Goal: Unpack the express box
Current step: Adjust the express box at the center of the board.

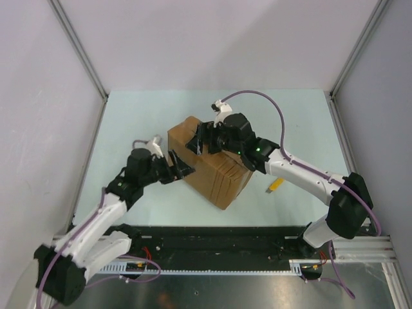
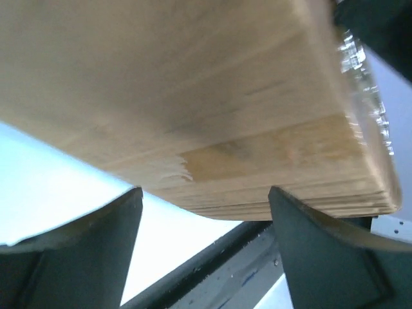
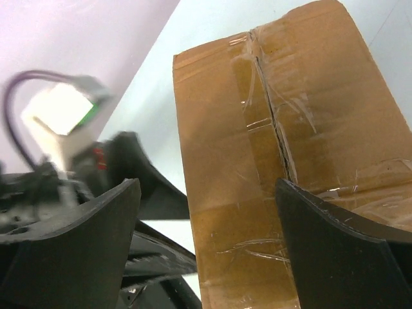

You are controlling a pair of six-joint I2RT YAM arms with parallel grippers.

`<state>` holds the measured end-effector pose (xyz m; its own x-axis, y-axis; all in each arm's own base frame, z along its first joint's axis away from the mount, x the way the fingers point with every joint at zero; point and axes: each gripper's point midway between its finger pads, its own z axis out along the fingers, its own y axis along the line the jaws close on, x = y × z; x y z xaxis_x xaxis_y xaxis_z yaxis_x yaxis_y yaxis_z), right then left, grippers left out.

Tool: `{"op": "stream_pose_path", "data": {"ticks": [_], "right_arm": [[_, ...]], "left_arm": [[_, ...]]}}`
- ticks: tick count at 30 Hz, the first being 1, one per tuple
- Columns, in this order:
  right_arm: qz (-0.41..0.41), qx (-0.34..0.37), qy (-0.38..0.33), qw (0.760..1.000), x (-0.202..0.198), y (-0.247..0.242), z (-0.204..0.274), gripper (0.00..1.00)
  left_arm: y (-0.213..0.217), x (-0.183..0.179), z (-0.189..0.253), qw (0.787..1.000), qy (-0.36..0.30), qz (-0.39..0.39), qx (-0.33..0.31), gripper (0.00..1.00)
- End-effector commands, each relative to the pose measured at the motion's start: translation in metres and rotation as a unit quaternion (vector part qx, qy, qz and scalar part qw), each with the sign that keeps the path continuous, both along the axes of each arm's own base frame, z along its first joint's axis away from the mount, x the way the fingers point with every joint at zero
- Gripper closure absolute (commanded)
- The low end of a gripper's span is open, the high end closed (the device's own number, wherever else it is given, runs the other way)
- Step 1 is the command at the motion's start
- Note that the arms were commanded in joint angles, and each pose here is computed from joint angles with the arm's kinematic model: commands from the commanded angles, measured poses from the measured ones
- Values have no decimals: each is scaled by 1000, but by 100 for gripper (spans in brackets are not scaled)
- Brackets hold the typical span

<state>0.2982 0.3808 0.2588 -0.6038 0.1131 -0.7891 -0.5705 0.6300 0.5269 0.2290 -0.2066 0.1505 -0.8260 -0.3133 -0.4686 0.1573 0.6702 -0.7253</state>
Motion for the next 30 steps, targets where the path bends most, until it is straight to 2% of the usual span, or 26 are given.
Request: {"op": "stream_pose_path", "data": {"ticks": [1,2,5,13,17,21,25,27,30], "right_arm": [[-8,-106,70,992,-26,-17,-60,12],[-11,-113,74,991,-28,-18,-64,13],[-21,-131,88,987,-34,-20,-75,18],[-43,-200,69,976,-53,-27,-92,29],[-34,-226,45,973,-67,-23,-95,30],[-36,-222,45,973,-70,-21,-93,33],[-39,-187,26,981,-68,-18,-67,36],[-40,-175,23,984,-66,-19,-59,39],[-41,-166,17,985,-65,-19,-52,40]], "left_arm": [[49,22,39,982,-102,161,3,13],[57,19,54,976,-129,177,-9,13],[67,21,68,968,-154,199,-10,11],[60,34,68,975,-118,187,12,11],[72,41,105,963,-172,205,18,12],[89,40,138,947,-218,235,26,16],[96,46,178,933,-257,252,24,21],[88,53,184,937,-254,237,24,24],[73,62,171,951,-225,212,21,27]]}}
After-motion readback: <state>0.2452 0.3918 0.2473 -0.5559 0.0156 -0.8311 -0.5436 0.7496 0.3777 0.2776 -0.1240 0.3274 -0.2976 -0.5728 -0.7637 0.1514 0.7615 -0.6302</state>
